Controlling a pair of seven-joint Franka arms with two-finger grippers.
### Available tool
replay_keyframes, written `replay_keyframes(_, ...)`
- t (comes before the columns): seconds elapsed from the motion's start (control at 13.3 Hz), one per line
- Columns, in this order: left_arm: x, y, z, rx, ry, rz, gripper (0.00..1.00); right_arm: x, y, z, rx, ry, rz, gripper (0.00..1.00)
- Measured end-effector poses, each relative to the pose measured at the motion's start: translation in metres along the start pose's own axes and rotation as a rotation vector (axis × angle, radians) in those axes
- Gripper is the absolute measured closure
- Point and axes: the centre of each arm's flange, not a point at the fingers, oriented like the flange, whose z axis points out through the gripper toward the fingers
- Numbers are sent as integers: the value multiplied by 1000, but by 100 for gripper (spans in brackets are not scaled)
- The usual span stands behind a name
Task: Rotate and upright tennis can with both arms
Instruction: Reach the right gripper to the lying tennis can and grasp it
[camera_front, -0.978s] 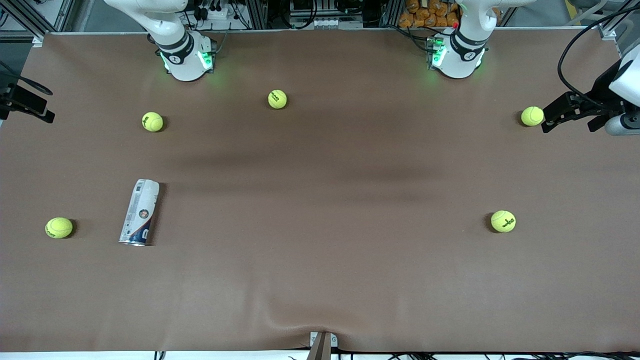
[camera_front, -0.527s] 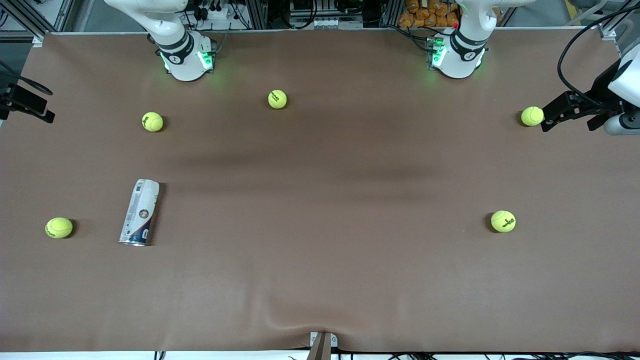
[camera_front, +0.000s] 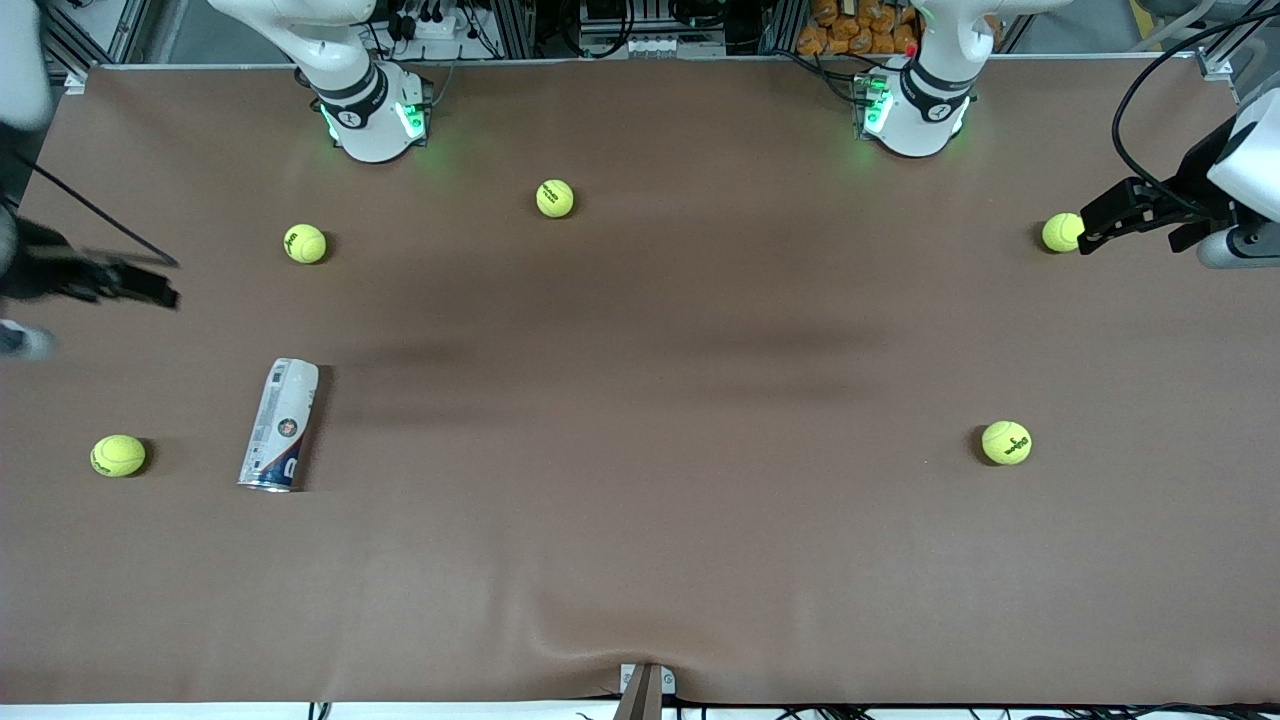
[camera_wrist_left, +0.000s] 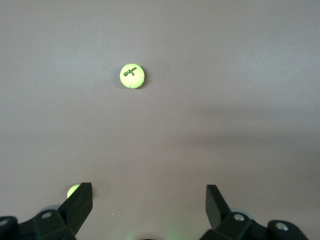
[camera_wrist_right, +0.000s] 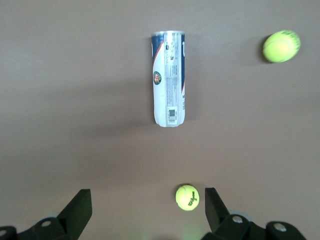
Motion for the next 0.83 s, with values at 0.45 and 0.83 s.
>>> replay_keyframes(0.45, 1, -5, -1, 30, 4, -4, 0, 93, -8, 165, -25, -65, -28, 0)
replay_keyframes(0.83, 2, -5, -2, 30, 7, -4, 0, 117, 4, 262, -33, -140, -19, 0)
